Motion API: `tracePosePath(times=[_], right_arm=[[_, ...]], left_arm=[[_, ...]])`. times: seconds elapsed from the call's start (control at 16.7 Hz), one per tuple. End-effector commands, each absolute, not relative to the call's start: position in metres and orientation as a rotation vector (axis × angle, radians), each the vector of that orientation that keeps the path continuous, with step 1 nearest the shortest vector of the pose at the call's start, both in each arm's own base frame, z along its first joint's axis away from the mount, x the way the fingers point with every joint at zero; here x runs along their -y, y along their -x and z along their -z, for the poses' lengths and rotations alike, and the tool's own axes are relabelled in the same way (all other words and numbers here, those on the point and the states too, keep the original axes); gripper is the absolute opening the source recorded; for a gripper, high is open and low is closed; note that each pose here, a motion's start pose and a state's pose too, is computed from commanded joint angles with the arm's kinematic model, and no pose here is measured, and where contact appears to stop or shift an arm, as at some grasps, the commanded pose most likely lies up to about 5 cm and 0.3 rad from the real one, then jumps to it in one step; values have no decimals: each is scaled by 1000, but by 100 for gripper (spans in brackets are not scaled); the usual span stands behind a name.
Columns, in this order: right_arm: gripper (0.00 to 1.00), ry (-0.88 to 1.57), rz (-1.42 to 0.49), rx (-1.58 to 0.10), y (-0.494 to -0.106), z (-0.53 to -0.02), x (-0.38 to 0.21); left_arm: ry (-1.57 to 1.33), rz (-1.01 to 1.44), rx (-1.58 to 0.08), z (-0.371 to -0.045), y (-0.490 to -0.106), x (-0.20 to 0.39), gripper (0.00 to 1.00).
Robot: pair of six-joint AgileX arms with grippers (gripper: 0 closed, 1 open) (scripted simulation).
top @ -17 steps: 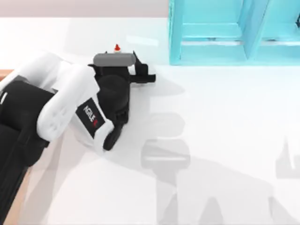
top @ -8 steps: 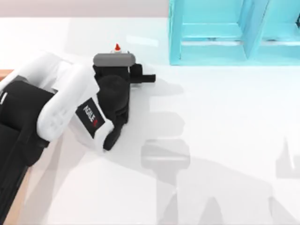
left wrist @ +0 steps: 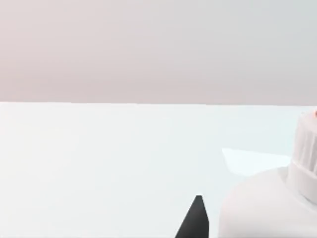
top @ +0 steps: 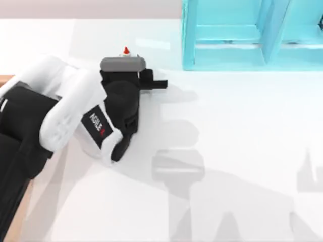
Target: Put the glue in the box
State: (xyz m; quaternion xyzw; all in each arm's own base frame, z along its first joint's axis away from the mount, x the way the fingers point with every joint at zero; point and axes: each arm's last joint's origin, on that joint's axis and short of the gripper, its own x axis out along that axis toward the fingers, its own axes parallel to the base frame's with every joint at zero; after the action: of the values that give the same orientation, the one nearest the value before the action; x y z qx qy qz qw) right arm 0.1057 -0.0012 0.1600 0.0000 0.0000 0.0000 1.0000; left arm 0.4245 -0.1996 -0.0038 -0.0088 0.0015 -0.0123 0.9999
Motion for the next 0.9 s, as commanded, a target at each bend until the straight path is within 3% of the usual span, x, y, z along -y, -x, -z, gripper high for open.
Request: tracePosePath(times=[0.6,0.9], right_arm=[[100,0,0,0,-106,-160,1],[100,0,0,0,-106,-160,1]], left_arm=[[24,25,8,-89,-426,200,0],[18,25,2,-95,-425,200,0]])
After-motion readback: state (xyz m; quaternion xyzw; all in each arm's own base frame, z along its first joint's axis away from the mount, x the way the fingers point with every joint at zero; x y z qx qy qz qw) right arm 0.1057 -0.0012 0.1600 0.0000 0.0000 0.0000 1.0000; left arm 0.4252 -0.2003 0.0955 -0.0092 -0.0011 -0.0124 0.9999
